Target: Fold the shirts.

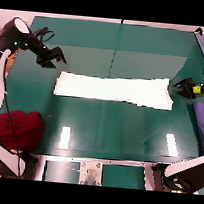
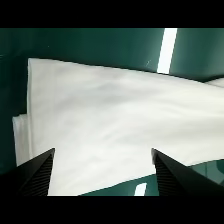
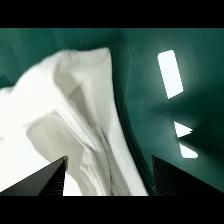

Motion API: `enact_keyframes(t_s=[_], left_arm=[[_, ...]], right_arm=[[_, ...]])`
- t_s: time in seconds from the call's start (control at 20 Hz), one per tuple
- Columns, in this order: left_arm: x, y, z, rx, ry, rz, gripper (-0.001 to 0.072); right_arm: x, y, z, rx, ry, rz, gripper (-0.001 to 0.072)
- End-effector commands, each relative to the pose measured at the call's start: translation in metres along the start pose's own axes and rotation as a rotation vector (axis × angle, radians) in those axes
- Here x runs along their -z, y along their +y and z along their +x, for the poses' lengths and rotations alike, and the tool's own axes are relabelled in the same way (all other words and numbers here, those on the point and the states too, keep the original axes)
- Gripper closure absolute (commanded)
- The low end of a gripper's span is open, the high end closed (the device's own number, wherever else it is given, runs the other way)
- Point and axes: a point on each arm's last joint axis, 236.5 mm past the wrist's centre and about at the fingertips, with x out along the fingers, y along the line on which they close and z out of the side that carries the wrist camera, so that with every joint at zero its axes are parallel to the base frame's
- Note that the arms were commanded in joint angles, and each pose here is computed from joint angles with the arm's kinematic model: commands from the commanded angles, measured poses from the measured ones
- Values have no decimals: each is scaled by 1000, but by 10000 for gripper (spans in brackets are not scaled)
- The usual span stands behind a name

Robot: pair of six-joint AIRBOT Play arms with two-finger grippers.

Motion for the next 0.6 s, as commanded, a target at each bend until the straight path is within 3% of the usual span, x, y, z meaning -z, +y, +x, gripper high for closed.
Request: enact_keyframes(t_s=[0.0,0.2,0.25,0.3,0.35,0.4,0.55], left_arm=[[8,-27,3,50,27,61,-7],[10,-72,18,107,3,146,-6],[11,-82,22,112,-5,165,-5],[11,-93,27,117,-17,183,65],[11,-104,33,124,-33,209,439],[10,-115,38,131,-54,249,677],[7,-154,57,158,-132,319,685]], right_arm=[[36,-3,28,-99,187,-8,108],[40,11,59,-129,229,-46,112],[36,15,63,-118,216,-63,231],[31,20,64,-112,207,-83,497],[27,25,63,-108,200,-102,581],[24,32,59,-111,201,-124,695],[19,56,36,-108,195,-156,696]])
